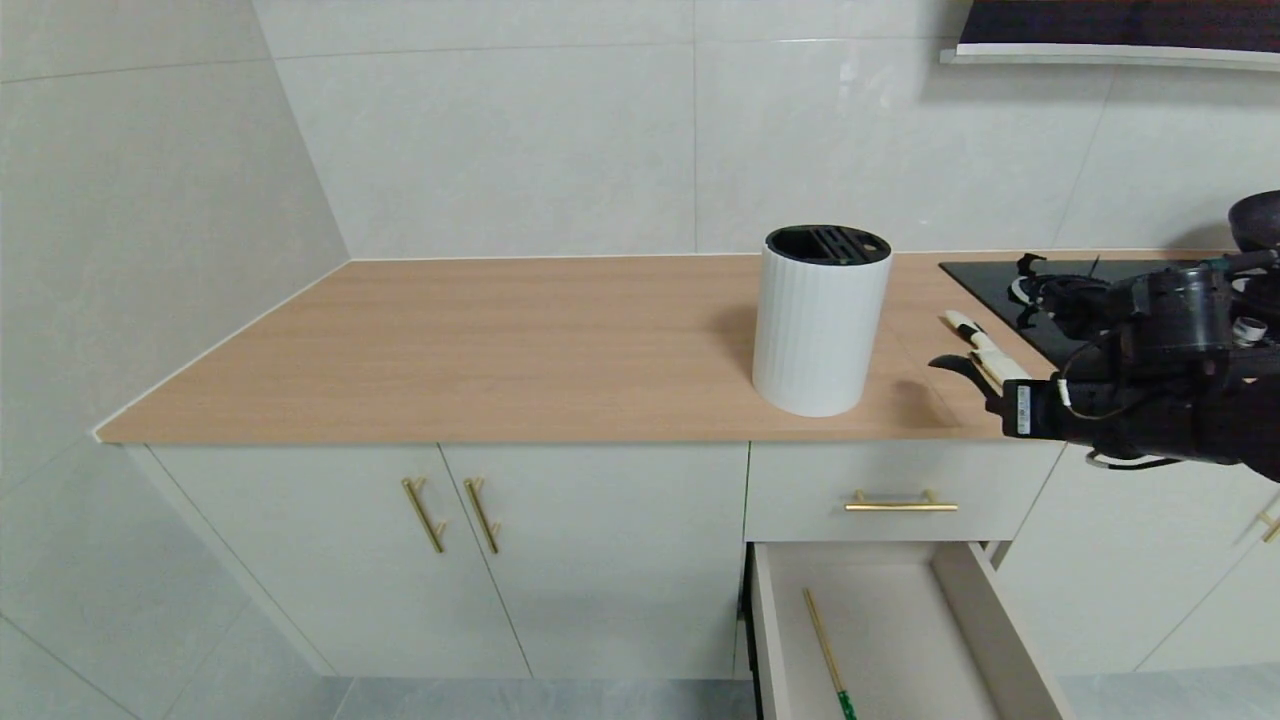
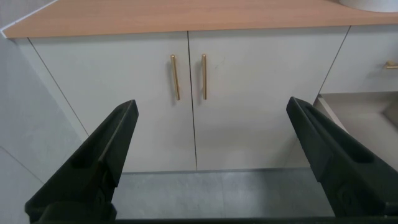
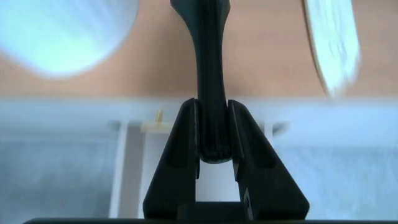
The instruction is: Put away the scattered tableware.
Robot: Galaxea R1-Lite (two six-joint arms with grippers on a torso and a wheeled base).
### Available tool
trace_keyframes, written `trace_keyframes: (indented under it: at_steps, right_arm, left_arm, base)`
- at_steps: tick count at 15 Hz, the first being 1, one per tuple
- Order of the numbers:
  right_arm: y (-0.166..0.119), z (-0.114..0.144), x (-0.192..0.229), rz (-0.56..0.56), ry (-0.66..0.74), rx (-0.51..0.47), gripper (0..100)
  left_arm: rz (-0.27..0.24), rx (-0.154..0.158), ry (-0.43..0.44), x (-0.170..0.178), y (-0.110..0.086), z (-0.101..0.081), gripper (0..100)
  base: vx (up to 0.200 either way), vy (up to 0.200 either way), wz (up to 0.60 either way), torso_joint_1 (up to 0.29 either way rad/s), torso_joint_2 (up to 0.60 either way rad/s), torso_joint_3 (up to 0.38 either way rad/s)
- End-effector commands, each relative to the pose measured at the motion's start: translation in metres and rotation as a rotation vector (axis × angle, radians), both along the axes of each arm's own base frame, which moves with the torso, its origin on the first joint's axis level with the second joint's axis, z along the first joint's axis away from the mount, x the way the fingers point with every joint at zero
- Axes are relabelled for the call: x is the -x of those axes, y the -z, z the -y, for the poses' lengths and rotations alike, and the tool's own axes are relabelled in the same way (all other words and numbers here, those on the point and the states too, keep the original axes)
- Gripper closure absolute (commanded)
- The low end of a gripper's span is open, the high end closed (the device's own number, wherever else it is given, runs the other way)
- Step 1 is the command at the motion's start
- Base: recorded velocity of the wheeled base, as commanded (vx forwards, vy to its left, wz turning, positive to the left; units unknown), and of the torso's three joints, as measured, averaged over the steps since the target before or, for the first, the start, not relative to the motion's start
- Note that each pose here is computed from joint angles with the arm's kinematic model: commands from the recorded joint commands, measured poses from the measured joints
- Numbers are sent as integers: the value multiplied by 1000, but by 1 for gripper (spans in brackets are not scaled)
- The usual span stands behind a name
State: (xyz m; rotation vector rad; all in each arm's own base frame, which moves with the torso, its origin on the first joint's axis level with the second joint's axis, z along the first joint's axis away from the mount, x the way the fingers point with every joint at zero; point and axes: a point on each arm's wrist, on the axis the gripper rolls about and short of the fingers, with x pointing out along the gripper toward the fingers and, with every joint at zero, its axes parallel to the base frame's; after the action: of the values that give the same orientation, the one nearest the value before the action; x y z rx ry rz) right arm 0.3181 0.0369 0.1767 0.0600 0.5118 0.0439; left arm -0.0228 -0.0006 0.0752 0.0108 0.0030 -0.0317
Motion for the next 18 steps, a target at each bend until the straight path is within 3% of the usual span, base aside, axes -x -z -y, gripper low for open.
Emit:
trace_keyframes:
  at_steps: [1,8,18]
  right_arm:
    - [-20,4,50,43,-48,-35,100]
    - [1,8,105,-17,-81,-45,100]
    - [21,5,106,-102,-153,-68,100]
  left_arm:
    - [0,0,-1,0,0,0,0]
    - [0,0,-1,0,0,0,0]
    - [0,0,-1,0,0,0,0]
  base:
    - [0,0,0,0,0,0]
    - [0,0,0,0,0,0]
    - [0,0,0,0,0,0]
